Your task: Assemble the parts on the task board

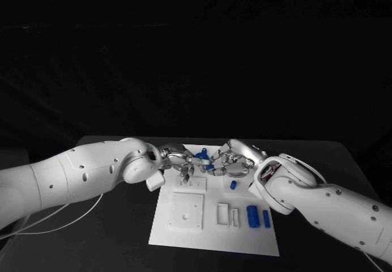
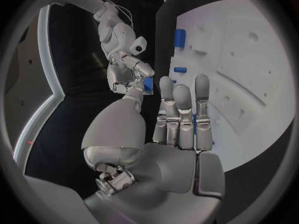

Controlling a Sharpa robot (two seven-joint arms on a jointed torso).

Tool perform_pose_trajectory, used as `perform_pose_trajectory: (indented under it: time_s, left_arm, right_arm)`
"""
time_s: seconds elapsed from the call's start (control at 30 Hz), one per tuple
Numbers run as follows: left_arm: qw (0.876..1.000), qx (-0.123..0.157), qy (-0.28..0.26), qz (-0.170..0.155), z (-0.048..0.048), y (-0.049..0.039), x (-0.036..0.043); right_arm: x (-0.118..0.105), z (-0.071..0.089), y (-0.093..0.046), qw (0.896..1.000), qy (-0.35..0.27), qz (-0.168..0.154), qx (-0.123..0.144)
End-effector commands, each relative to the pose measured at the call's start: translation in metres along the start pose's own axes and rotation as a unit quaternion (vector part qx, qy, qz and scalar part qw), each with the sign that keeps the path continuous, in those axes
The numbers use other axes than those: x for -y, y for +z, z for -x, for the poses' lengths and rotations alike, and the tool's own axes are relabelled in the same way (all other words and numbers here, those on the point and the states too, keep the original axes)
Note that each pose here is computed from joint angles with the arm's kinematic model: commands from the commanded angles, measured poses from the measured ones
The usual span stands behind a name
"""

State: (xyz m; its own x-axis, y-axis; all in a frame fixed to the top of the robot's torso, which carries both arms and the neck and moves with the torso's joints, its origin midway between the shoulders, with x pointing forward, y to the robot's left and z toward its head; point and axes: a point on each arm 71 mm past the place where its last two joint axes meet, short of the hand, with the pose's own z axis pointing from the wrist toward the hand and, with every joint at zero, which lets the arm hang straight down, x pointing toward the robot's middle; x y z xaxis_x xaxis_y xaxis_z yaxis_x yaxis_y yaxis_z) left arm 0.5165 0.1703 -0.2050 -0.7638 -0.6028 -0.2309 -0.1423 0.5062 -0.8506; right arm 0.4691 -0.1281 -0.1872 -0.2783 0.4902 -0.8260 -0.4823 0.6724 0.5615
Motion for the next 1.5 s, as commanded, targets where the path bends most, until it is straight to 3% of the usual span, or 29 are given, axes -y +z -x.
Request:
perform_pose_trajectory:
  time_s: [0.03,1.5]
  left_arm:
    - [1.0,-0.003,-0.01,-0.012,-0.0017,0.0012,0.0035]
    - [0.999,-0.039,-0.004,-0.019,-0.0097,0.0022,0.0064]
  right_arm:
    - [-0.001,-0.002,0.0007,1.0,-0.002,0.007,-0.008]
    - [-0.0017,-0.0078,0.0046,1.0,-0.008,0.009,-0.022]
